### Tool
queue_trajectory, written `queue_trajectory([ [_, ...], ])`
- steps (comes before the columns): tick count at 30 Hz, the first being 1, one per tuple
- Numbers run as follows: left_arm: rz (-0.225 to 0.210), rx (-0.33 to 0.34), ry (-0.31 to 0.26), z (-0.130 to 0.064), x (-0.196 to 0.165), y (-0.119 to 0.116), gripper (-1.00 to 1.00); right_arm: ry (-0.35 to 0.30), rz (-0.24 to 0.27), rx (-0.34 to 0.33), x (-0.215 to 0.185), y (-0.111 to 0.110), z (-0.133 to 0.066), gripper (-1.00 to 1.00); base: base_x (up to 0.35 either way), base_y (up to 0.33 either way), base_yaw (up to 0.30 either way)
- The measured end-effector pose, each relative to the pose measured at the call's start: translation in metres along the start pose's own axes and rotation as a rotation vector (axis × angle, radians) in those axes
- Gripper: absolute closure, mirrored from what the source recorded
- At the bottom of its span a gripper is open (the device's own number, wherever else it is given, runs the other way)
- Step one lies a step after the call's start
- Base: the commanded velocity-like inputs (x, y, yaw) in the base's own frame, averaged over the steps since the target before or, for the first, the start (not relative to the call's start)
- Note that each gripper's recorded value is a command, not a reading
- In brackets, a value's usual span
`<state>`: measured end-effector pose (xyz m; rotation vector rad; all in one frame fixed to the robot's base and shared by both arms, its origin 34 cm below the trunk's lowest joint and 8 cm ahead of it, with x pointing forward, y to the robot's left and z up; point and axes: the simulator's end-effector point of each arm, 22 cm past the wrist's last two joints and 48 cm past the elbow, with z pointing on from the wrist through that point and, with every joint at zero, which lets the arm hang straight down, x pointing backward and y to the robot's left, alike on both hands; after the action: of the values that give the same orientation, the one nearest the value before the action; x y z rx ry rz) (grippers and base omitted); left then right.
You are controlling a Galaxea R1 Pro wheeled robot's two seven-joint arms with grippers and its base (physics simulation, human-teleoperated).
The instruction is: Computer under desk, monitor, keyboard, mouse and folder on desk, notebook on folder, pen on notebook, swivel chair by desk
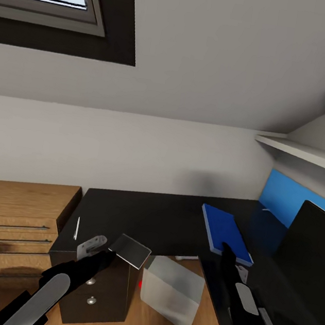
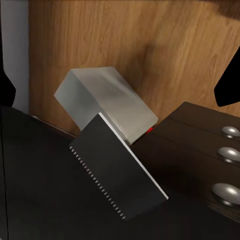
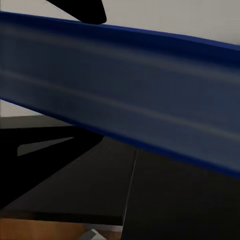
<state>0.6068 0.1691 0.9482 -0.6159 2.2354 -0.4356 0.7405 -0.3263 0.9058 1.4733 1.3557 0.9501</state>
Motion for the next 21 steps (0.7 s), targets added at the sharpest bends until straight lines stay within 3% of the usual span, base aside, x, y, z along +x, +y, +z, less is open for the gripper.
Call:
queue_trajectory([
  [13,0.0,0.004,0.004,0.012,0.01,0.004,-1.0,0.017,-0.015,0.0,0.02,-0.013,0.007,1.0,0.0,0.0,0.0],
  [18,0.0,0.005,0.005,0.017,0.013,0.006,-1.0,0.034,-0.152,-0.027,0.047,-0.003,0.013,1.0,0.0,0.0,0.0],
  [21,0.0,0.005,0.004,0.019,0.015,0.008,-1.0,0.047,-0.199,-0.039,0.058,-0.002,0.015,1.0,0.0,0.0,0.0],
])
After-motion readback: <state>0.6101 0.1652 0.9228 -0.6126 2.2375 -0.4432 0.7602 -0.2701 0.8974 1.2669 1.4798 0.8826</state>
